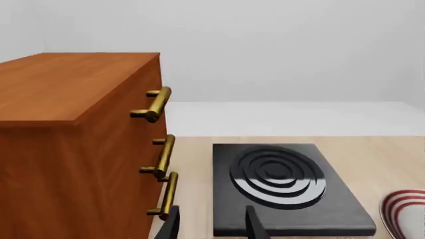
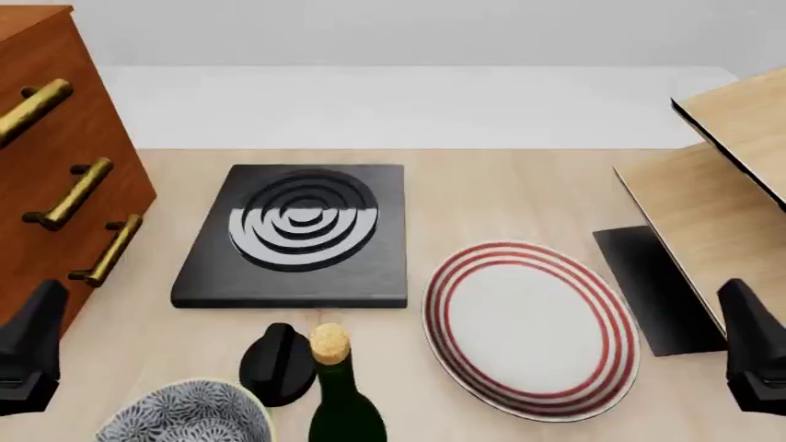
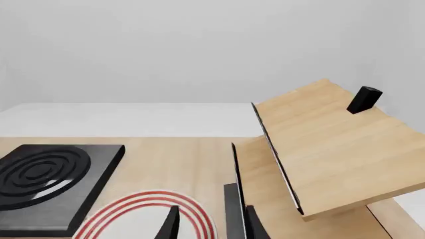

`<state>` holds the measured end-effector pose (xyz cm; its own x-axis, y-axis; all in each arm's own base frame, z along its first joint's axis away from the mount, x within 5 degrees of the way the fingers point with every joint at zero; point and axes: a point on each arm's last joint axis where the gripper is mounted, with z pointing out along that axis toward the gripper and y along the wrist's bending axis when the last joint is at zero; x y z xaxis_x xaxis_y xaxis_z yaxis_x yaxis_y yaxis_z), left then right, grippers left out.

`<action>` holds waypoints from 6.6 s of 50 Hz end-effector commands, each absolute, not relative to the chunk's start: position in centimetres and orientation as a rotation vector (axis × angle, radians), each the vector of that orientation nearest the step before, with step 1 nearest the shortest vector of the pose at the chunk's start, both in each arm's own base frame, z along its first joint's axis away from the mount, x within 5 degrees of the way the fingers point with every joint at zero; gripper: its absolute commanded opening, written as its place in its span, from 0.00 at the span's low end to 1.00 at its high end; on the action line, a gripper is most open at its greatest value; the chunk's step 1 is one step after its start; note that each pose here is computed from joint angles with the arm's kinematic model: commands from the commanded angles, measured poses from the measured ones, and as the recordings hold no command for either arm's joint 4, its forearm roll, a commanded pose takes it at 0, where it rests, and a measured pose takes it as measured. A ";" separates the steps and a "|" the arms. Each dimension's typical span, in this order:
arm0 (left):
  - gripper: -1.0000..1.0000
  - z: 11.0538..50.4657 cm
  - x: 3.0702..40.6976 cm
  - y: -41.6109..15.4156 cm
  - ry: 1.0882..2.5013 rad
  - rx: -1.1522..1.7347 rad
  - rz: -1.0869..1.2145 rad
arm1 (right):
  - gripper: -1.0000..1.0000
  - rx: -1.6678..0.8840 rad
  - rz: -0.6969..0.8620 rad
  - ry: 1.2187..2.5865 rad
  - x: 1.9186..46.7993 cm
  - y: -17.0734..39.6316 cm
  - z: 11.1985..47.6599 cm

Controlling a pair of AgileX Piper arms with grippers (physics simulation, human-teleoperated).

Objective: Pick up the akita bowl and put it on the plate.

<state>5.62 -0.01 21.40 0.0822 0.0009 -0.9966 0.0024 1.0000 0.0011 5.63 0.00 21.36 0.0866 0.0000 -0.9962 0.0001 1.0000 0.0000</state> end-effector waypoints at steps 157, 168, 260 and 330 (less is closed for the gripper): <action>1.00 16.0 4.2 -1.2 2.327 0.208 -0.188 | 1.00 0.000 0.000 1.485 5.7 0.0 21.4; 1.00 14.8 4.8 -1.4 2.346 0.220 -0.195 | 1.00 0.000 0.000 1.485 5.7 0.0 21.4; 0.00 25.7 2.4 0.0 2.121 0.086 0.055 | 1.00 0.000 0.000 1.485 5.7 0.0 21.4; 0.00 37.0 20.4 -5.9 1.622 0.120 -0.322 | 1.00 0.000 0.000 1.485 5.7 0.0 21.4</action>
